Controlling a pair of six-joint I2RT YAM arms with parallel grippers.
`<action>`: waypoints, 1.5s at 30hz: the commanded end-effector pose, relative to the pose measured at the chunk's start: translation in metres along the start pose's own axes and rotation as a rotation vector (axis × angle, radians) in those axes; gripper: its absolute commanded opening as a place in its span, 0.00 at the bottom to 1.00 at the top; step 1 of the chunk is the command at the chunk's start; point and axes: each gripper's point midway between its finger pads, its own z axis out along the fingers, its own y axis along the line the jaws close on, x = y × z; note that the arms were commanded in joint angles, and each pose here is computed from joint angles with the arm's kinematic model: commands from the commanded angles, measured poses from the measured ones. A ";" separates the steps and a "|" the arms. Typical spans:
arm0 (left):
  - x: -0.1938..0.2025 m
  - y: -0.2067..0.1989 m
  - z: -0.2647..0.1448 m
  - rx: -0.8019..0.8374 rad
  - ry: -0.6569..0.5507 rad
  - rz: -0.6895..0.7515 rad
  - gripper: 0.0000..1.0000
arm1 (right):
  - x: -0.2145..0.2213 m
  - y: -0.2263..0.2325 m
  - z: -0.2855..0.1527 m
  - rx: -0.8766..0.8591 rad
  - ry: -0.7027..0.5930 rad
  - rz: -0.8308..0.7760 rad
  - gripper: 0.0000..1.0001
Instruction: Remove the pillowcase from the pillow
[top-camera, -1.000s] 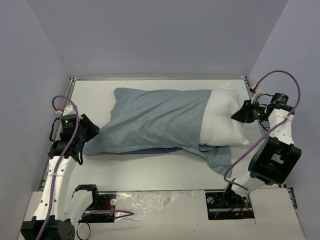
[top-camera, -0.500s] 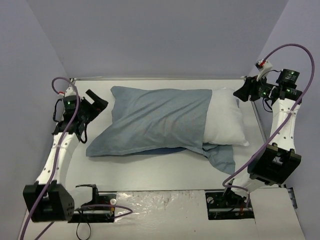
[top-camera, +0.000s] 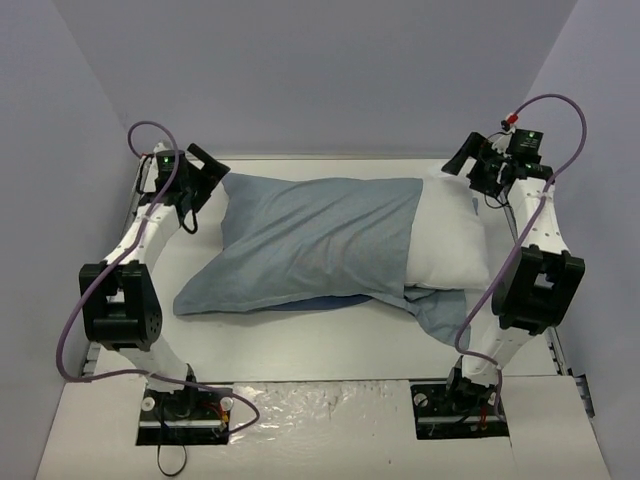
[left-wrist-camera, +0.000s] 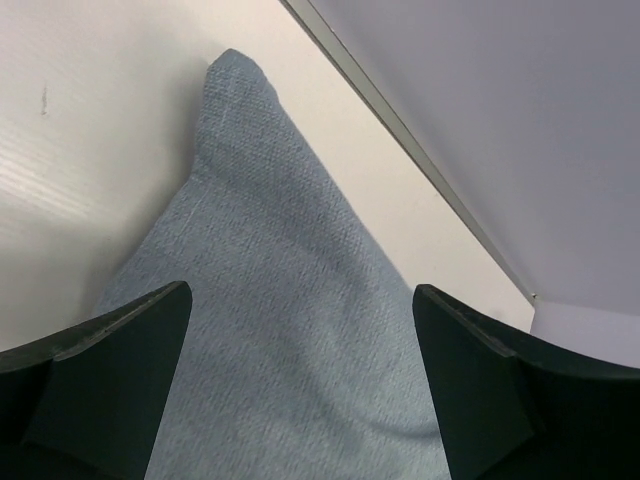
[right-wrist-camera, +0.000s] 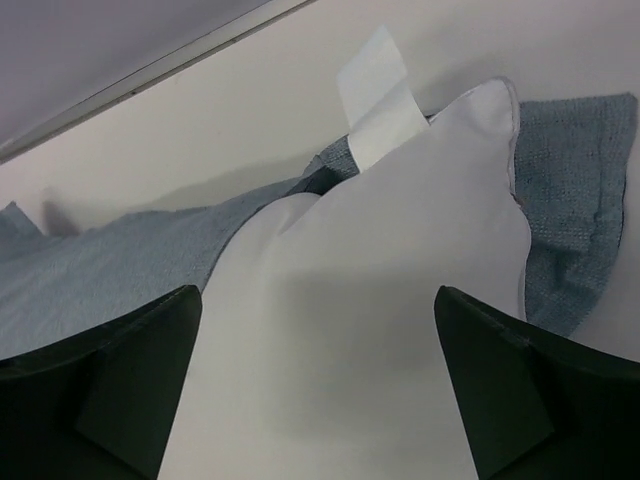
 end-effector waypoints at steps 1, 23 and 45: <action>-0.011 -0.034 0.012 0.056 -0.042 -0.047 0.92 | -0.016 -0.010 0.016 0.159 -0.095 0.175 0.99; 0.047 -0.017 0.088 -0.172 0.085 0.019 1.00 | 0.056 -0.010 0.059 0.072 0.109 0.145 0.00; -0.042 -0.020 -0.044 -0.202 -0.080 0.262 0.02 | -0.001 0.094 -0.058 -0.492 -0.071 -0.371 0.00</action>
